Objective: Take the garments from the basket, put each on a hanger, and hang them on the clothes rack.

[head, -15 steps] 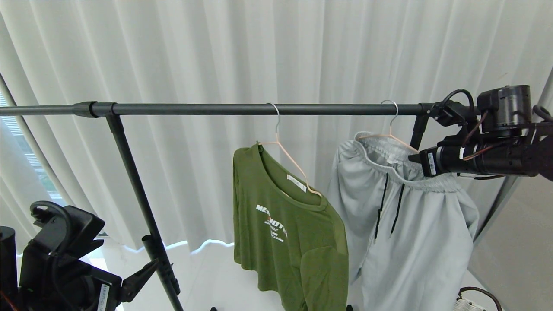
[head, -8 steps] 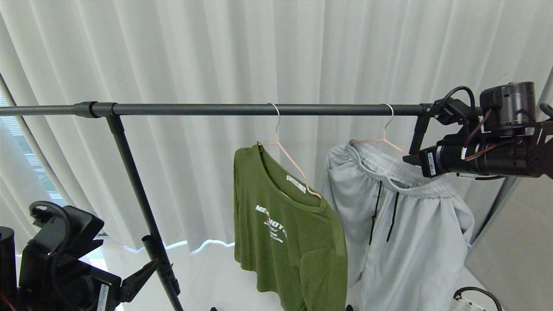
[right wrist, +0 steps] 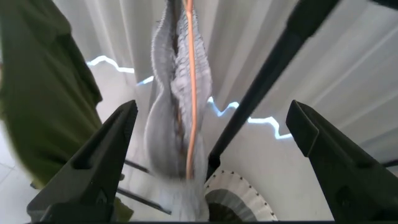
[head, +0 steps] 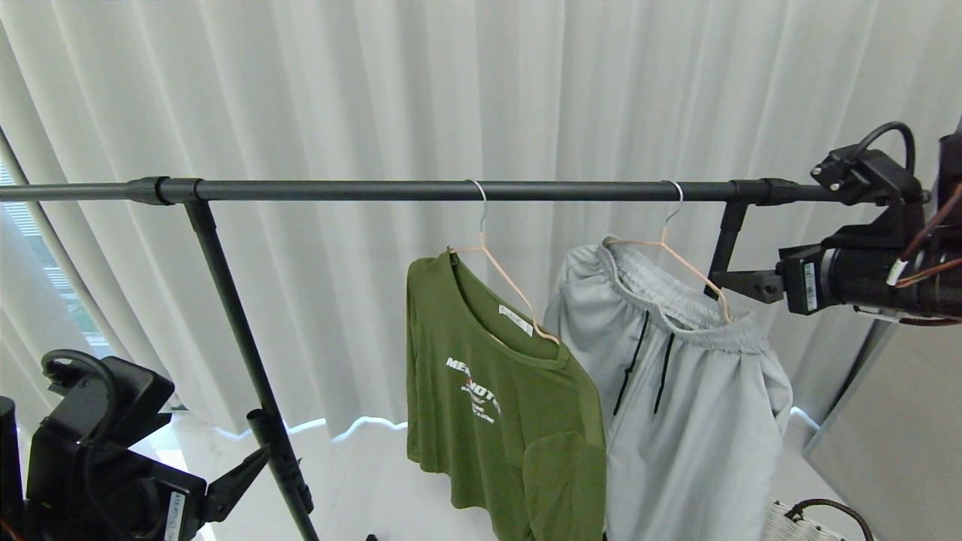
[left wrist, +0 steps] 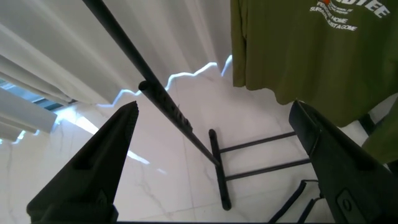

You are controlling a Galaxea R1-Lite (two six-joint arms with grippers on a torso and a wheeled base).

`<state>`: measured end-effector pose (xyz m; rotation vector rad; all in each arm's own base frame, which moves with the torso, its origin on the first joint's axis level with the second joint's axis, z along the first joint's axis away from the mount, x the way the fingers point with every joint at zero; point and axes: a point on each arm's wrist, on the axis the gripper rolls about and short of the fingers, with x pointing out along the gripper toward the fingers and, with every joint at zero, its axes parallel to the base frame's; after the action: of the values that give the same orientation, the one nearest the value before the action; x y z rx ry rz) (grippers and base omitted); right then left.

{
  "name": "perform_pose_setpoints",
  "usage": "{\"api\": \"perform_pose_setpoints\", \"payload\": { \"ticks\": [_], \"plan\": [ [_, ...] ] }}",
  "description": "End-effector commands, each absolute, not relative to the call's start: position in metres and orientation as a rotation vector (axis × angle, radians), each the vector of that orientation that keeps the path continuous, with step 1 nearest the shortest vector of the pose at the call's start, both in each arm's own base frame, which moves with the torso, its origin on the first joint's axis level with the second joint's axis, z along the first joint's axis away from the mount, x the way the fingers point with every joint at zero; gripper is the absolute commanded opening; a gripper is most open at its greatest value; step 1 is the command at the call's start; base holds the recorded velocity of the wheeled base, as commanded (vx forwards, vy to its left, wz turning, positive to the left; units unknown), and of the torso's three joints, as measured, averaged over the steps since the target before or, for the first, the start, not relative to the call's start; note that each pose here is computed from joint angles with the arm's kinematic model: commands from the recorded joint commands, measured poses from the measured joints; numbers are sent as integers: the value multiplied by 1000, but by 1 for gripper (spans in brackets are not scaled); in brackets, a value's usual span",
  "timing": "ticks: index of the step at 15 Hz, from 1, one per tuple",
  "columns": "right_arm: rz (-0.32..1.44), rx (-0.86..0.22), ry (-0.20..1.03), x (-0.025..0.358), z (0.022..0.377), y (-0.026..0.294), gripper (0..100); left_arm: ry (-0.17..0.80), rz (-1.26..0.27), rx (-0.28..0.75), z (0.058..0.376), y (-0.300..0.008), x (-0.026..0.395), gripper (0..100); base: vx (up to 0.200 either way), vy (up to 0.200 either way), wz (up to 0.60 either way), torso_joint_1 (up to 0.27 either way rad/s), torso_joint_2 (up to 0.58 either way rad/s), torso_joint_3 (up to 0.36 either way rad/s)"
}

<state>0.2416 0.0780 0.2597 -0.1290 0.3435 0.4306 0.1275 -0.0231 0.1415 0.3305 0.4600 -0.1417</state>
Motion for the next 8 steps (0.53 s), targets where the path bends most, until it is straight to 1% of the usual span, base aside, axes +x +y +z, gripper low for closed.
{"api": "perform_pose_setpoints", "payload": {
  "ticks": [1,3,7,8],
  "plan": [
    [432,-124,281,203,270,67,100,461,-135,333,141,-23,128,100,-200,0,0,2,7,2],
    [429,-124,279,188,266,61,100,458,-133,333,142,-23,128,100,-200,0,0,12,5,2],
    [423,-130,283,174,259,57,100,462,-121,335,141,-23,128,100,-200,0,0,-2,4,4],
    [419,-129,279,172,260,56,100,462,-121,335,141,-23,128,100,0,0,0,0,0,0]
  ]
}}
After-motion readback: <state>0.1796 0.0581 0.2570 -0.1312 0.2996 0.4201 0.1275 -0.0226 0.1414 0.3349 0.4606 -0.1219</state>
